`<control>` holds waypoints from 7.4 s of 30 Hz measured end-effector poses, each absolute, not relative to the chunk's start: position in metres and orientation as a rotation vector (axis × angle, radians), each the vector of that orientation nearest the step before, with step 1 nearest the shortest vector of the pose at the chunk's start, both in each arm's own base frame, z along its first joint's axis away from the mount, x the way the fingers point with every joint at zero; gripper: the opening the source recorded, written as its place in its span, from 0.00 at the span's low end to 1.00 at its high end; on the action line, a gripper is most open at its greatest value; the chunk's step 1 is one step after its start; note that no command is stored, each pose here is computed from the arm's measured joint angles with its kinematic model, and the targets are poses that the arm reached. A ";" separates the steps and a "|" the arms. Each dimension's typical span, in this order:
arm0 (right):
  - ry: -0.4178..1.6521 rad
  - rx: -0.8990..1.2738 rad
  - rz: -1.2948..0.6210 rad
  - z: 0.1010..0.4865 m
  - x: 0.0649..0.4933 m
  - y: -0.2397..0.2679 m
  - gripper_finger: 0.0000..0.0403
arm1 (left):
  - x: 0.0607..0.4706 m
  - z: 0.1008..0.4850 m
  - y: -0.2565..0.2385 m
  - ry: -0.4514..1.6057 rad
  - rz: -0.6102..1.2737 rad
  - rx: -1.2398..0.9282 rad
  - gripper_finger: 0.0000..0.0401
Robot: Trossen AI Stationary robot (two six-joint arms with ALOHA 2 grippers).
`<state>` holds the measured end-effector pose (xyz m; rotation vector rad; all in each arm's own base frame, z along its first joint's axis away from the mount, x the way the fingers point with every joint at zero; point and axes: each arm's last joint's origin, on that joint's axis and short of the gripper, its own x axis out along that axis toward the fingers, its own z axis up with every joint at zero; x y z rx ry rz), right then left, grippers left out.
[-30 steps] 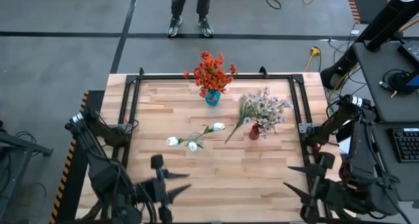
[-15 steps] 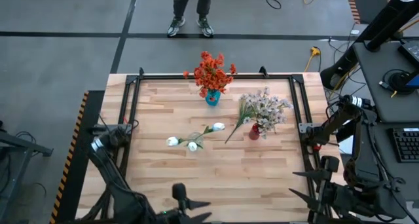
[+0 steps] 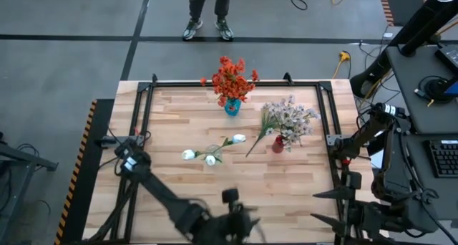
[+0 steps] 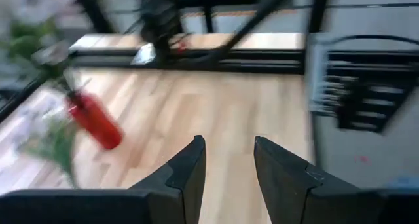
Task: Sort flowers into vase by color
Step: Put the white flowers into the red vase
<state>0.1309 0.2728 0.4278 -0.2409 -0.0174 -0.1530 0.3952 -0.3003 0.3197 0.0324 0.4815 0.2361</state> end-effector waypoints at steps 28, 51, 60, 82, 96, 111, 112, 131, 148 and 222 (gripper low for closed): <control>0.002 -0.331 -0.128 0.426 0.110 0.278 0.50 | 0.479 0.186 -0.232 0.731 0.397 0.202 0.28; 0.016 -0.334 -0.157 0.421 0.116 0.275 0.50 | 0.452 0.228 -0.279 0.735 0.152 0.275 0.15; 0.042 -0.275 -0.180 0.406 0.124 0.273 0.50 | 0.407 0.279 -0.292 0.742 0.119 0.402 0.15; 0.360 0.104 -0.357 0.290 0.188 0.222 0.50 | 0.298 0.365 -0.243 0.653 0.140 0.653 0.14; 0.426 0.373 -0.520 0.209 0.239 0.205 0.50 | 0.249 0.354 -0.201 0.259 0.107 0.287 0.14; 0.408 0.579 -0.740 0.148 0.287 0.205 0.50 | 0.212 0.356 -0.167 0.261 0.105 0.279 0.14; 0.401 0.598 -0.759 0.144 0.290 0.204 0.50 | 0.211 0.353 -0.165 0.278 0.105 0.295 0.14; 0.349 0.596 -1.053 0.091 0.335 0.150 0.50 | 0.185 0.320 -0.145 0.367 0.116 0.327 0.14; 0.364 0.524 -1.154 0.079 0.344 0.119 0.50 | 0.157 0.323 -0.128 0.325 0.104 0.236 0.15; 0.530 0.547 -1.102 0.089 0.368 0.167 0.50 | 0.157 0.314 -0.130 0.388 0.122 0.225 0.15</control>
